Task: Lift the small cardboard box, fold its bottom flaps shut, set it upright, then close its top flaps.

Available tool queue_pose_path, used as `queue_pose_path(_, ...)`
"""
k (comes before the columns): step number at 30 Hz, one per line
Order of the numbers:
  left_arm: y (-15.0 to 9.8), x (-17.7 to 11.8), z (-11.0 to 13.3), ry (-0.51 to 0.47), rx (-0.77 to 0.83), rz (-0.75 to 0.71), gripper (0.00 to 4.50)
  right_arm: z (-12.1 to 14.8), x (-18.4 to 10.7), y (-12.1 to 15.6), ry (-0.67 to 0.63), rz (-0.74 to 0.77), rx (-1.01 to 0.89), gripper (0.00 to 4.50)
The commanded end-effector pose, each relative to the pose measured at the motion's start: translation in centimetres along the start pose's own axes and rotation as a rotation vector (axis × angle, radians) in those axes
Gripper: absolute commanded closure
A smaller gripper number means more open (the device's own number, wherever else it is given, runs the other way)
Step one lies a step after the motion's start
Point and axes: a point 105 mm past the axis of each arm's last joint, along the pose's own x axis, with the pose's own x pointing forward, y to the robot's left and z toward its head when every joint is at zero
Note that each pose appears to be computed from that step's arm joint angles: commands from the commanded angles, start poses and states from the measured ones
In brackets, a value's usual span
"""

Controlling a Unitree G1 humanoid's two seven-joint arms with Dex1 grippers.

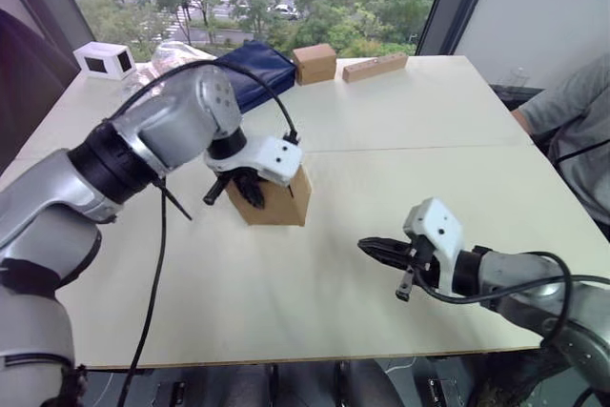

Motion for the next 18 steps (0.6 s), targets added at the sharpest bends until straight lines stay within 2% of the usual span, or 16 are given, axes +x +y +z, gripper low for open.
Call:
queue_pose_path(1, 0.3, 0.3, 0.3, 0.034, -0.066, 0.019, 4.5, 0.8, -0.2, 0.2, -0.052, -0.018, -0.034, 4.48)
queue_pose_path(9, 0.3, 1.7, 0.3, 0.073, -0.071, 0.023, 4.5, 0.5, -0.1, -0.4, -0.066, -0.076, -0.023, 4.48)
queue_pose_path(11, 0.3, 1.8, 0.6, 0.059, -0.101, 0.033, 3.96, 0.6, 0.1, -0.3, -0.075, -0.077, -0.02, 4.5)
queue_pose_path(12, 0.3, 1.8, 0.7, 0.05, -0.113, 0.031, 3.83, 0.7, 0.2, -0.4, -0.078, -0.08, -0.02, 4.5)
queue_pose_path(16, 0.2, 1.2, 1.5, -0.002, -0.191, 0.047, 2.2, 0.8, 0.4, -0.6, -0.078, -0.087, -0.02, 4.5)
queue_pose_path(18, -0.2, 0.5, 2.0, -0.032, -0.209, 0.033, 2.2, 0.8, 0.3, -0.9, -0.076, -0.089, -0.021, 4.5)
